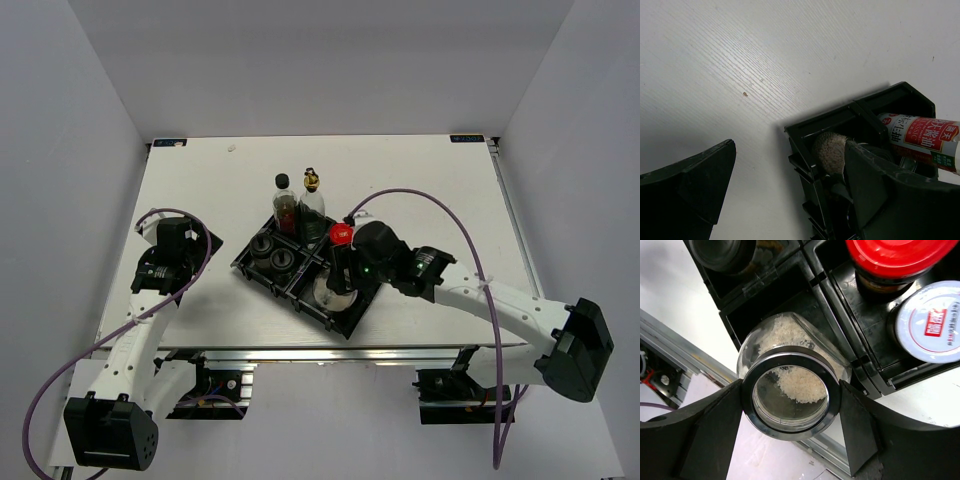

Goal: Organize the condiment bottles

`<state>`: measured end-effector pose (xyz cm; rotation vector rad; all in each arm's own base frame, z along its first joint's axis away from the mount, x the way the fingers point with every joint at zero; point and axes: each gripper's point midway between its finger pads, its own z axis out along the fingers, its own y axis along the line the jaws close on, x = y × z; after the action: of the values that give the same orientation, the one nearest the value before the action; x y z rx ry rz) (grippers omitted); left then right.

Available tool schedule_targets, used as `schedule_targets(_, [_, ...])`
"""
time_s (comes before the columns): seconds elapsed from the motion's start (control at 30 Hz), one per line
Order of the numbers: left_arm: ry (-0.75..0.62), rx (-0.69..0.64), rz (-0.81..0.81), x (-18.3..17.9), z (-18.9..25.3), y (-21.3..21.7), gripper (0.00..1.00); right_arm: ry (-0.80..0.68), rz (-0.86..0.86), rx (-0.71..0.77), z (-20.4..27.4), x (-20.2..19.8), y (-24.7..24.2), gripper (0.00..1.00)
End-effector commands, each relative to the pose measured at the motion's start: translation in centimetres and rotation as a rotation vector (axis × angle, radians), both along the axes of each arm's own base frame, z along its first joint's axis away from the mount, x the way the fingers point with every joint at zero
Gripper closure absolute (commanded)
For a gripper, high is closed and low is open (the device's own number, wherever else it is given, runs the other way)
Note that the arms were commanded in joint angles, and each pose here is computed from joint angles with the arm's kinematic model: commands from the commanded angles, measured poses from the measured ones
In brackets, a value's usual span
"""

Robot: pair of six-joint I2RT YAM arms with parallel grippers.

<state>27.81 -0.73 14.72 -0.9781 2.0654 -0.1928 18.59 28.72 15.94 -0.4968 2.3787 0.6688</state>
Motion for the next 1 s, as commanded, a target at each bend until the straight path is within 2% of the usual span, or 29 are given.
schedule_targets(0.0, [-0.008,0.006,0.01,0.1,0.3,0.3,0.02,-0.074,0.029,0.094,2.7,1.0,2.3,0.97])
schedule_targets(0.27, [-0.006,0.009,0.013,0.0,0.2,0.3,0.02,-0.059,-0.05,0.032,0.3,2.0,2.4,0.92])
schedule_targets(0.37, [0.0,0.012,0.018,-0.1,0.2,0.5,0.02,-0.049,-0.083,-0.003,-0.6,2.5,2.4,0.77])
schedule_targets(0.4, [0.0,0.012,0.02,-0.1,0.2,0.5,0.02,-0.045,-0.091,-0.016,-0.9,2.6,2.4,0.66])
schedule_targets(0.47, [0.005,0.015,0.018,-0.1,0.0,0.5,0.02,-0.033,-0.084,-0.034,-1.5,2.6,2.6,0.6])
schedule_targets(0.5, [0.004,0.014,0.02,-0.1,0.1,0.5,0.02,-0.025,-0.069,-0.035,-1.7,2.4,2.8,0.46])
schedule_targets(0.63, [0.01,0.016,0.024,-0.2,0.1,0.6,0.02,-0.013,-0.053,-0.049,-2.1,2.3,3.2,0.25])
schedule_targets(0.67, [0.01,0.016,0.024,-0.2,0.1,0.6,0.02,-0.015,-0.048,-0.043,-1.8,2.3,3.3,0.11])
schedule_targets(0.97, [-0.003,0.034,0.05,-0.2,1.7,1.1,0.02,-0.15,-0.017,0.085,5.2,2.2,2.7,0.11])
